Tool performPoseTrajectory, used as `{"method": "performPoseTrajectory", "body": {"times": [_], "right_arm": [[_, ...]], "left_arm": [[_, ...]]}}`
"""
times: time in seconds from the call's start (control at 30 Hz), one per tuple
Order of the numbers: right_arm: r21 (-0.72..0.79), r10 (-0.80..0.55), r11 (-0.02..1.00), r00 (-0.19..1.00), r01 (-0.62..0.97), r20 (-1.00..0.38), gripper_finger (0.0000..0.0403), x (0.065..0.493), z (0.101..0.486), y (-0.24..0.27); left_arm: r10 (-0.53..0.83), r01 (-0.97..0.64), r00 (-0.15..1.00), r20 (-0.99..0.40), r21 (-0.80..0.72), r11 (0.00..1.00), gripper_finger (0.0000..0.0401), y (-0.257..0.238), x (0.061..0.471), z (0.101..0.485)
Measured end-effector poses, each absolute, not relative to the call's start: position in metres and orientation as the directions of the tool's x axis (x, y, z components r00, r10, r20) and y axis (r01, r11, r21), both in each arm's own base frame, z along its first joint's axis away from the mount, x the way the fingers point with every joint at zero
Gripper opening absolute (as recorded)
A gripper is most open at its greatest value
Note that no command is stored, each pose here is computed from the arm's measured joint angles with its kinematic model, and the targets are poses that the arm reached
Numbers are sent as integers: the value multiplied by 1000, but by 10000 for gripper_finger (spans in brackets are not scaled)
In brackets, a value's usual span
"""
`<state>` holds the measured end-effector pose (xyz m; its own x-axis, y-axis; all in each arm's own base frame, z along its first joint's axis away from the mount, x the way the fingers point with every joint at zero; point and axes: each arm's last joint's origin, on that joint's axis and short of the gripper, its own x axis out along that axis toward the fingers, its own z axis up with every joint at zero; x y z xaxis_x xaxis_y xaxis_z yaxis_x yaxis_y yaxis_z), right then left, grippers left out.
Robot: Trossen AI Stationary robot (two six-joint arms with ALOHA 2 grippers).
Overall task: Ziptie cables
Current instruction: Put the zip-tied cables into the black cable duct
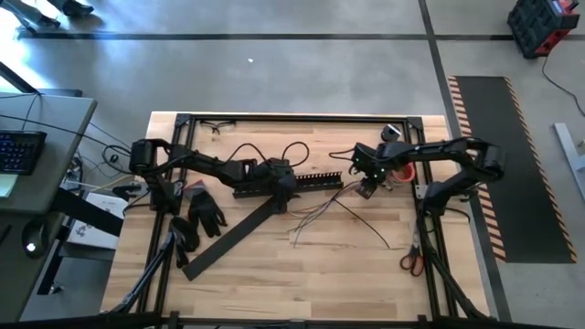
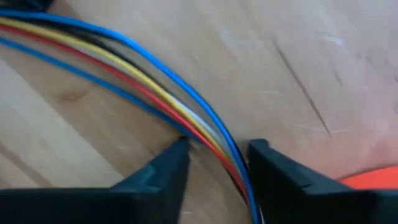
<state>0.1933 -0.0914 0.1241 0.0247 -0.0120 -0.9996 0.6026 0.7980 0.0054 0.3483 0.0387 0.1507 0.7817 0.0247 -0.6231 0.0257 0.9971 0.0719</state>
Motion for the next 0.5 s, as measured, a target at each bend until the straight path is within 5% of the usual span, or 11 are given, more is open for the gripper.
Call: {"method": "performPoseTrajectory", "body": {"times": [0.2, 0.5], "right_arm": [[-10, -14, 842, 4, 539, -1000, 13, 203, 134, -79], [-37, 10, 917, -117, 398, -993, 2, 220, 169, -41]], "left_arm": [[101, -30, 802, -588, 130, 991, 136, 41, 357, 163], [-7, 134, 849, -529, 201, 970, 139, 24, 368, 170]]}}
